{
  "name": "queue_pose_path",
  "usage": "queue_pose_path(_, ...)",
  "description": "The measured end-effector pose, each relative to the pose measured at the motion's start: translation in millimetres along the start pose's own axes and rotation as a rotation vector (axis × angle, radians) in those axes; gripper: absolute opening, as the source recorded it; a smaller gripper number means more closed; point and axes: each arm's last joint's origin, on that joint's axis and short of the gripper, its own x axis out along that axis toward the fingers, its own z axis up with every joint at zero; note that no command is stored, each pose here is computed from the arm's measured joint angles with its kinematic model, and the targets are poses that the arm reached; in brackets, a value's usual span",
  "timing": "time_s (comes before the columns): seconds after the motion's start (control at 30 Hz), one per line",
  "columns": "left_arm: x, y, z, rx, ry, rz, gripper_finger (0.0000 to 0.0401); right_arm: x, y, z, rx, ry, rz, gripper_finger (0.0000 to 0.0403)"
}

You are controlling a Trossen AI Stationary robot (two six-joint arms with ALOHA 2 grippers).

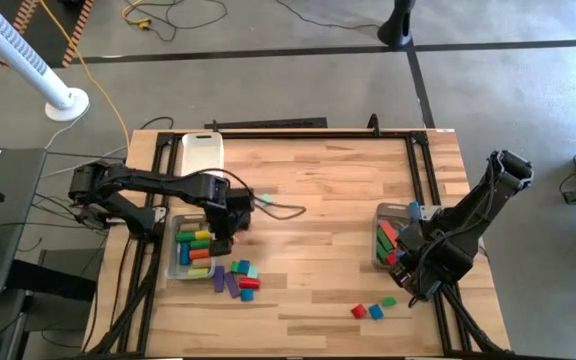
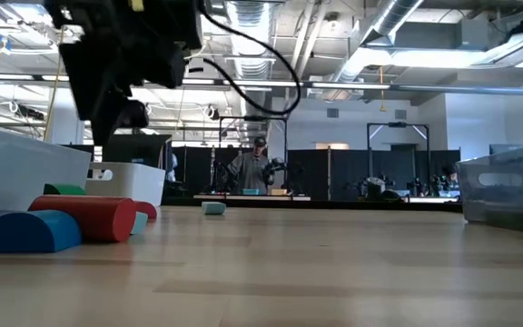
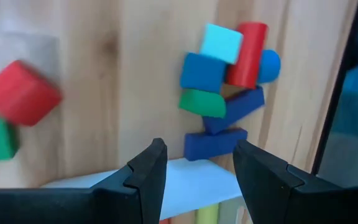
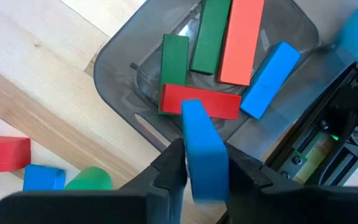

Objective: Sort blocks by size
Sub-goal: Put the blue rectangular block into the black bin, then put the purple rectangular block into the black bin

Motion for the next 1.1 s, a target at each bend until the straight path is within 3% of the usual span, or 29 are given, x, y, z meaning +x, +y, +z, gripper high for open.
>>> queue_pose_path(0.63,29.0,-70.4,-16.2,0.559,0.068,-0.042,0.0176,-0.1,-0.6,0.2,0.015,-0.004,-0.006,0.0192)
queue_pose_path(0.9,42.0,-104.0,-23.6,0.87,-0.009,0.143,0.0176,-0.1,-0.9,1.3,0.003,-0.039,-0.004,0.0194)
queue_pose_path(1.1,47.2,-105.7,-18.5,0.897,-0.079,0.16,0.0176,-0.1,-0.9,1.6,0.001,-0.049,-0.002,0.0194)
